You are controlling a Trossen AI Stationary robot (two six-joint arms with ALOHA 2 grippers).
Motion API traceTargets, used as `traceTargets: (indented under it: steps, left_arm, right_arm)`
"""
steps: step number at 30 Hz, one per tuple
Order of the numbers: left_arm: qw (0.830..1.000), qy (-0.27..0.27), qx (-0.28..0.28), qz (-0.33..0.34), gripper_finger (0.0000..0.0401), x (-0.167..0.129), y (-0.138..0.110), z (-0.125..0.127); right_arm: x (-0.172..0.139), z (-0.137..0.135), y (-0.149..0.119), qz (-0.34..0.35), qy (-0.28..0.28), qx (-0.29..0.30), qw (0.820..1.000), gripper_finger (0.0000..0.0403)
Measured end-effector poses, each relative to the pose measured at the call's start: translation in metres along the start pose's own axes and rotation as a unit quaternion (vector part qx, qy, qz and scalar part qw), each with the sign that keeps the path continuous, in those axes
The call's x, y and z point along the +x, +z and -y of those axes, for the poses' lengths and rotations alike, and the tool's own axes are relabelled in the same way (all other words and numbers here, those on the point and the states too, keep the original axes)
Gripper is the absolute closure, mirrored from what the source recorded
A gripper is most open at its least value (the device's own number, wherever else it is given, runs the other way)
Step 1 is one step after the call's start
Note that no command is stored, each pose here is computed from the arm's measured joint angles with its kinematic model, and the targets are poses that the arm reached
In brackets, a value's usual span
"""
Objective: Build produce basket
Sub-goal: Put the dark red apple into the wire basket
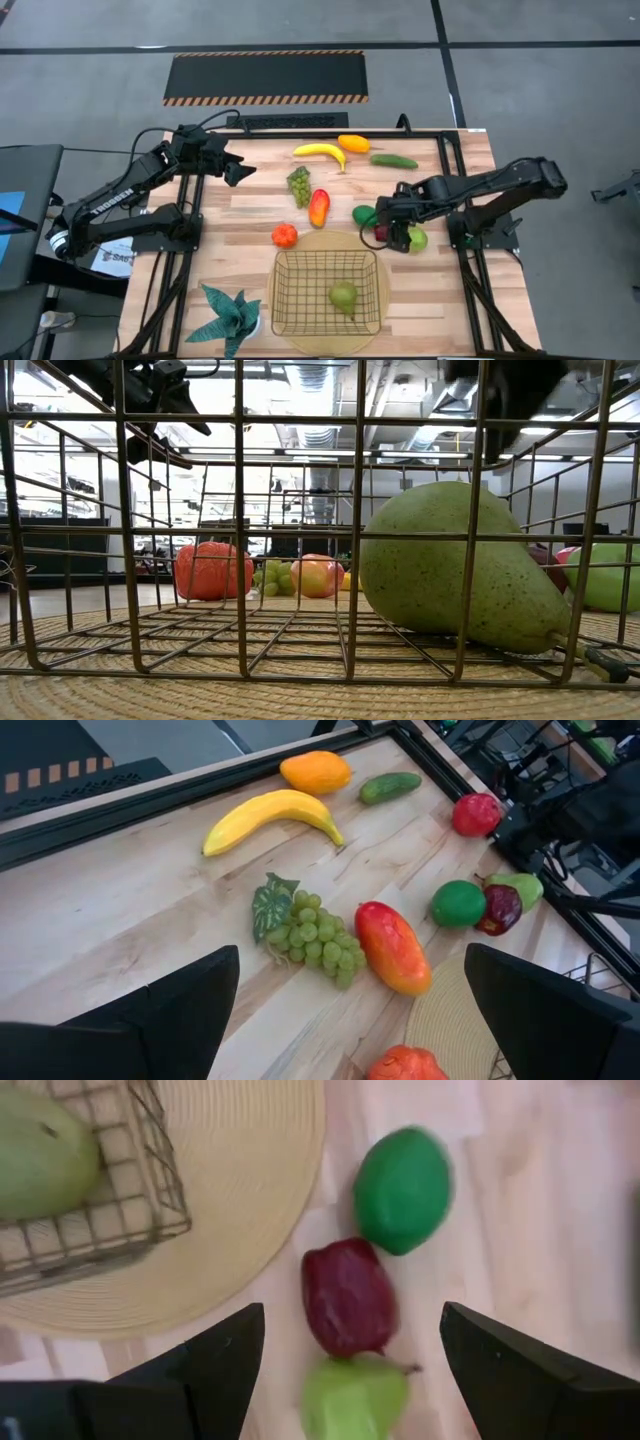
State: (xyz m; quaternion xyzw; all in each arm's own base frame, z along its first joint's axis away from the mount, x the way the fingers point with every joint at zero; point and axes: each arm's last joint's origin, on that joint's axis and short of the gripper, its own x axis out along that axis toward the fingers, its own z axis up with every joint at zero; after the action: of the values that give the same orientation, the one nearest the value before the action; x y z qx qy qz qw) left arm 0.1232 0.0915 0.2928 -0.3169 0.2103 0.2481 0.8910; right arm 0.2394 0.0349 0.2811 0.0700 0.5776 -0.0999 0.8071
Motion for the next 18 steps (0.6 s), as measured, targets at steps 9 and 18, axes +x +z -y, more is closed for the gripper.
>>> traceTargets:
  steps: [9, 18]
  left_arm:
    - [1.000, 0.005, 0.000, 0.002, 0.0028, 0.000, 0.000, 0.000]
    - [1.000, 0.013, 0.000, 0.005, 0.0028, 0.000, 0.000, -0.001]
  right_arm:
    - [0.066, 0.012, -0.026, -0.025, 0.016, -0.031, 0.999, 0.0083]
    - [0.107, 0.021, -0.023, -0.060, 0.003, -0.049, 0.997, 0.0083]
